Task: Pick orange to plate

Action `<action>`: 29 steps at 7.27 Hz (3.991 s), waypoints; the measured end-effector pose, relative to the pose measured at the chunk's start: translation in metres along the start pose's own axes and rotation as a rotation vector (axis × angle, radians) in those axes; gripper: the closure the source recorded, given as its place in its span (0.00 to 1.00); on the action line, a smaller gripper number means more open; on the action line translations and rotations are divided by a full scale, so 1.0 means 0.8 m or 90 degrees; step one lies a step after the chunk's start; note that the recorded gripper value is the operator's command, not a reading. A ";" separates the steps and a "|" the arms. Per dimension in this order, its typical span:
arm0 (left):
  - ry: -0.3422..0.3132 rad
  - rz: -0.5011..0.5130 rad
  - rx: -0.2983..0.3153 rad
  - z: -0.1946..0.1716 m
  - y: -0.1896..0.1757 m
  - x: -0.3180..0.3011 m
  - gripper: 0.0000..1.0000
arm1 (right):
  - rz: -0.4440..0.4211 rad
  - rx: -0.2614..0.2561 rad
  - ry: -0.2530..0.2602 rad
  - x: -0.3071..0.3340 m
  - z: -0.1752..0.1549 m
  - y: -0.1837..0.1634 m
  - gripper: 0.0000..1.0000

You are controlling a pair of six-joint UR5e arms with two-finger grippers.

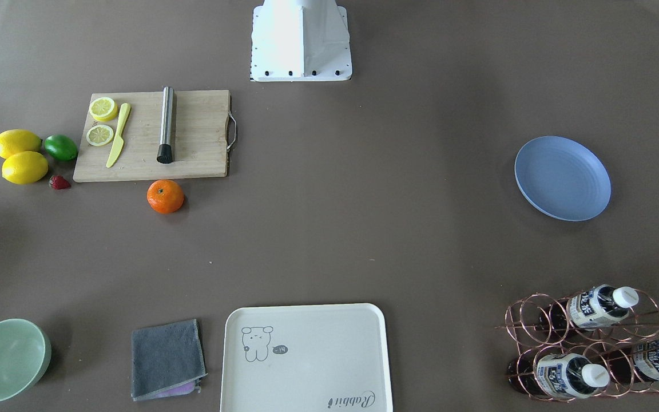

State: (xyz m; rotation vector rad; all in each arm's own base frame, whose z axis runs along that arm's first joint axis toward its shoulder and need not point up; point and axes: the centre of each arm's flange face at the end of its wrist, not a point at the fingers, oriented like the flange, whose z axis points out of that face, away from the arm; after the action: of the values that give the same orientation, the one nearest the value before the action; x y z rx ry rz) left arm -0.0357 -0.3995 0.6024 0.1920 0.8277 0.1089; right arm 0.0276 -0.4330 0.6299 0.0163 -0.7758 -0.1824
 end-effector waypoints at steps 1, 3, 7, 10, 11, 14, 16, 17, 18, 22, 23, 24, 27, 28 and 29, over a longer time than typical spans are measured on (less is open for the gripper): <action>0.004 -0.015 0.002 0.001 0.002 0.000 0.03 | -0.003 0.003 0.000 -0.002 -0.003 0.000 0.00; 0.009 -0.029 0.002 0.003 0.002 0.001 0.08 | -0.006 0.005 0.000 -0.005 -0.005 0.002 0.00; 0.026 -0.009 -0.046 0.064 -0.025 0.046 0.03 | -0.016 0.017 -0.002 -0.016 -0.016 -0.003 0.00; 0.047 -0.063 -0.039 0.154 -0.055 0.039 0.03 | -0.017 0.016 -0.011 -0.017 -0.015 -0.002 0.00; 0.051 -0.077 -0.037 0.182 -0.061 0.041 0.03 | -0.015 0.013 -0.015 -0.015 -0.012 0.000 0.00; 0.031 -0.098 -0.018 0.233 -0.058 0.068 0.23 | -0.017 0.012 -0.018 -0.014 -0.010 0.001 0.00; 0.030 -0.095 -0.022 0.244 -0.053 0.076 0.27 | -0.018 0.012 -0.018 -0.014 -0.010 0.001 0.00; 0.030 -0.093 -0.026 0.248 -0.051 0.079 0.32 | -0.017 0.012 -0.018 -0.014 -0.010 0.001 0.00; 0.031 -0.091 -0.030 0.253 -0.048 0.082 0.40 | -0.016 0.012 -0.018 -0.015 -0.011 0.000 0.00; 0.043 -0.079 -0.028 0.257 -0.038 0.086 1.00 | -0.021 0.020 -0.018 -0.021 -0.017 -0.006 0.00; 0.049 -0.075 -0.024 0.252 -0.039 0.091 1.00 | -0.022 0.022 -0.021 -0.023 -0.019 -0.009 0.00; 0.056 -0.072 -0.019 0.246 -0.042 0.098 1.00 | -0.023 0.029 -0.027 -0.030 -0.024 -0.018 0.00; 0.122 -0.175 0.005 0.201 -0.076 0.208 1.00 | 0.011 0.046 -0.054 -0.093 -0.044 -0.077 0.00; 0.144 -0.206 0.009 0.192 -0.078 0.268 1.00 | 0.019 0.044 -0.060 -0.128 -0.044 -0.099 0.00; 0.158 -0.236 0.012 0.189 -0.076 0.333 1.00 | 0.017 0.038 -0.066 -0.166 -0.040 -0.117 0.00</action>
State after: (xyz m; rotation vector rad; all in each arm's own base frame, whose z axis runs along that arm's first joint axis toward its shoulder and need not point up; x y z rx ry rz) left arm 0.2565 -0.4322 0.4976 0.0410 1.0980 -0.2279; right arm -0.0578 -0.5045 0.5074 0.0533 -0.8840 -0.1361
